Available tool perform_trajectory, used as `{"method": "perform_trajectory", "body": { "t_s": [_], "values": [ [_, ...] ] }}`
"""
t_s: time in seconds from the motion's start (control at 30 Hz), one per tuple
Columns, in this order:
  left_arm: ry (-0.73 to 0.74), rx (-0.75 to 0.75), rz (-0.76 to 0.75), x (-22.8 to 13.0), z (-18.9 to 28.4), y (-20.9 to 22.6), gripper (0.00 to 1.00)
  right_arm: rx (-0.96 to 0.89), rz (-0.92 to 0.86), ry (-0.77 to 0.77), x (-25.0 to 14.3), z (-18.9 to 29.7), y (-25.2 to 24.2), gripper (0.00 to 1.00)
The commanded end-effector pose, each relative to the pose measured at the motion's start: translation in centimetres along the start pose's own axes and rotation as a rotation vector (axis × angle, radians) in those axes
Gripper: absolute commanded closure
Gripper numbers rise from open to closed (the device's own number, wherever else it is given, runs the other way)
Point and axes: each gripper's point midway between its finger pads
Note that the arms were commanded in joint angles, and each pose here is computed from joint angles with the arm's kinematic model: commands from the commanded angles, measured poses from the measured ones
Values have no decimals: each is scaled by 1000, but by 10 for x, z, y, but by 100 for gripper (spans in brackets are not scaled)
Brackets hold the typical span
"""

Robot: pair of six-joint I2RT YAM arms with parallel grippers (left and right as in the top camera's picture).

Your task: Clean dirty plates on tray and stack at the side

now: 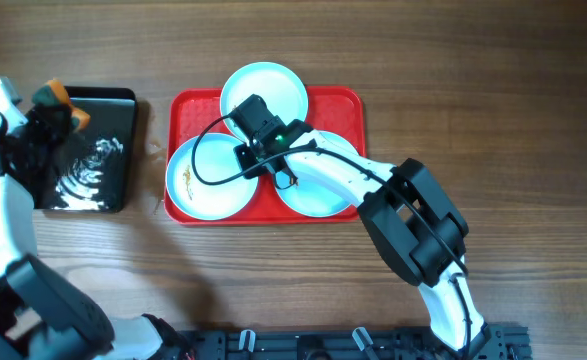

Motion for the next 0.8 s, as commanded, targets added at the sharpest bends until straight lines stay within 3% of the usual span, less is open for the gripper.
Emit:
{"method": "perform_trajectory", "body": {
  "t_s": [0.0,0.1,0.23,0.37,0.57,0.7,0.77],
  "values": [
    [66,173,-65,-30,-13,44,96,-14,8,20,-7,-8,-4,96],
    [148,236,-33,-62,-32,77,96,-15,8,22,-7,-8,-4,96],
    [50,-35,-117,-23,-2,-6,96,-15,8,26,-8,-8,-4,96],
    [25,-72,-147,-24,33,-40,96,-6,8,23,-7,-7,-3,96],
    [394,-36,50,-120,14,-45,96,62,13,22,-6,-7,3,96],
    [550,-16,-22,-172,-6,-66,96,131,-8,28,-6,-5,5,96],
    [584,100,4,-189,-18,-56,96,179,-19,31,-5,-3,8,96]
  ]
}}
Point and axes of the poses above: each gripper's point midway between its finger pads, its own z axis back along the fingers, its own y axis along the line the jaws close on, x = y × z, and after that the axes turned 12 degrees about z, right-handed
